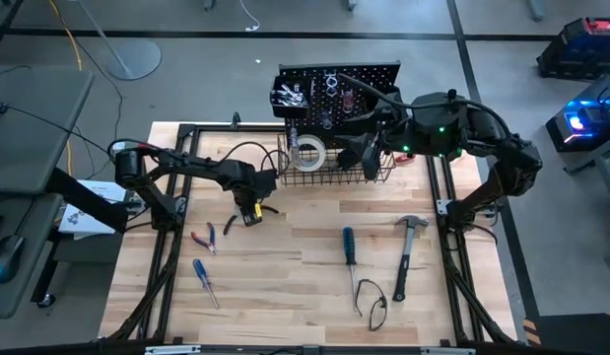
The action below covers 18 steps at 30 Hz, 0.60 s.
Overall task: Hang tools onto peg board
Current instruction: Put the black plier in the right black bin on the pegboard
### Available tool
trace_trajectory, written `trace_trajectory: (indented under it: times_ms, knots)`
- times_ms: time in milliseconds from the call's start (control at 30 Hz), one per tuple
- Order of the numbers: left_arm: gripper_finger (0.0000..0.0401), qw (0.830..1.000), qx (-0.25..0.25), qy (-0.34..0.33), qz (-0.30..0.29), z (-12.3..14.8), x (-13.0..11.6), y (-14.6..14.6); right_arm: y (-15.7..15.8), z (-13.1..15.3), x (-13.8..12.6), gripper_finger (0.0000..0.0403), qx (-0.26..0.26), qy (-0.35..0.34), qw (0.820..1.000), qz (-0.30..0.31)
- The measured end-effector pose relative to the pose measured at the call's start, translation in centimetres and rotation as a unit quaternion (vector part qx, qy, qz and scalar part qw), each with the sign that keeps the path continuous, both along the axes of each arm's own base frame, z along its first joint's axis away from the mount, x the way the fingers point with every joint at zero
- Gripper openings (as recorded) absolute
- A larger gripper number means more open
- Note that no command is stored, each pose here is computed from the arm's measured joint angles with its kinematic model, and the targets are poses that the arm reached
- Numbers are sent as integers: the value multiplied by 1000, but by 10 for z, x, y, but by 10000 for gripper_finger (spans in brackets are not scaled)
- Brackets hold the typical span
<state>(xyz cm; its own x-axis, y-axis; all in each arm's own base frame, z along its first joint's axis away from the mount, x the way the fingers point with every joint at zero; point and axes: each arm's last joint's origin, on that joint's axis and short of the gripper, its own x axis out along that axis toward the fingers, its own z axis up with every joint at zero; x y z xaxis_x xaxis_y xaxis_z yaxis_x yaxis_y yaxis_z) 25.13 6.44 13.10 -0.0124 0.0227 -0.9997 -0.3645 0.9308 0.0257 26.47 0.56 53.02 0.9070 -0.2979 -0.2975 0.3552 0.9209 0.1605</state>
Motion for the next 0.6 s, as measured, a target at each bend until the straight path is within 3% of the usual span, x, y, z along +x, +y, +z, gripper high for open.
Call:
trace_trajectory:
  times_ms: [67, 133, 200, 400, 600]
  knots:
    - [97, 1000, 7, -27, -2, 15, -2, -1, 0, 1, -1, 197, -3, 0, 1000, 1]
    - [34, 998, 21, -62, 4, 34, -6, 1, 0, 2, -4, 197, -3, -3, 1000, 1]
    - [3, 996, 19, -90, 11, 51, -13, 1, 0, 3, -6, 197, -3, -6, 1000, 1]
    - [4, 985, 11, -171, 30, 97, -41, -3, 0, 4, -8, 197, -1, -9, 1000, 0]
    - [3, 978, 34, -206, 20, 119, -63, -4, 0, 4, -7, 197, -2, -8, 1000, 1]
